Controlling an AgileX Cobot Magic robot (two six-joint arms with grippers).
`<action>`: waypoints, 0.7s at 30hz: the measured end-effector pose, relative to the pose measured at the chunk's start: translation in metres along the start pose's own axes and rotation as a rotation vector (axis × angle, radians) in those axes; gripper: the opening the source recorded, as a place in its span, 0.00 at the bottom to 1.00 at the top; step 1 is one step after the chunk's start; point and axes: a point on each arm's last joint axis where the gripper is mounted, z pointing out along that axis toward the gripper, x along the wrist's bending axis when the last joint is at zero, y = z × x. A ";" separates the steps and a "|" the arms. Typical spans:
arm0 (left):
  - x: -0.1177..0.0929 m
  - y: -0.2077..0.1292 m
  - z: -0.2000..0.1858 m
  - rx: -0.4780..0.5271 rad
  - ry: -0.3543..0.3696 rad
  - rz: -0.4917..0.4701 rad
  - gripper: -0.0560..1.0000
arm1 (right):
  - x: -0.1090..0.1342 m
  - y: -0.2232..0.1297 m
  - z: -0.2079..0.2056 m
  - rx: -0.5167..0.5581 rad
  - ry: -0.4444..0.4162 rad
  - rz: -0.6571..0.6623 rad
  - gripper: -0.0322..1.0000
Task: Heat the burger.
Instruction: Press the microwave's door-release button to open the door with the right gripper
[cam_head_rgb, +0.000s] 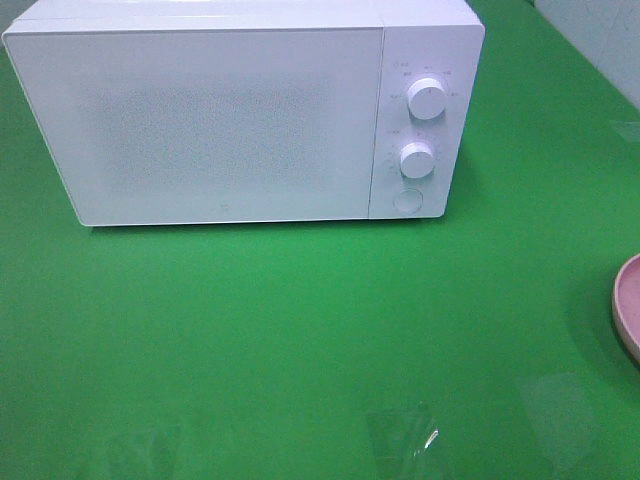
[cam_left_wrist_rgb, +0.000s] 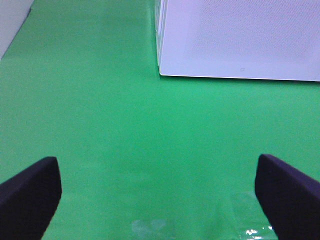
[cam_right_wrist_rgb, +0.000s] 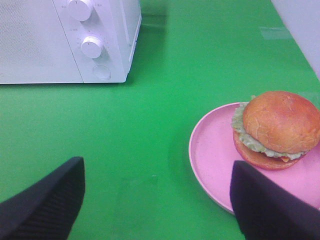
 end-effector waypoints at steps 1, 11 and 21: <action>0.000 0.000 0.000 0.000 0.000 0.000 0.99 | 0.000 0.000 0.000 0.000 0.000 0.000 0.77; 0.000 0.000 0.000 0.000 0.000 0.000 0.99 | 0.000 0.000 0.000 0.000 0.000 0.000 0.77; 0.000 0.000 0.000 0.000 0.000 0.000 0.99 | 0.000 0.006 -0.005 -0.019 0.001 0.000 0.77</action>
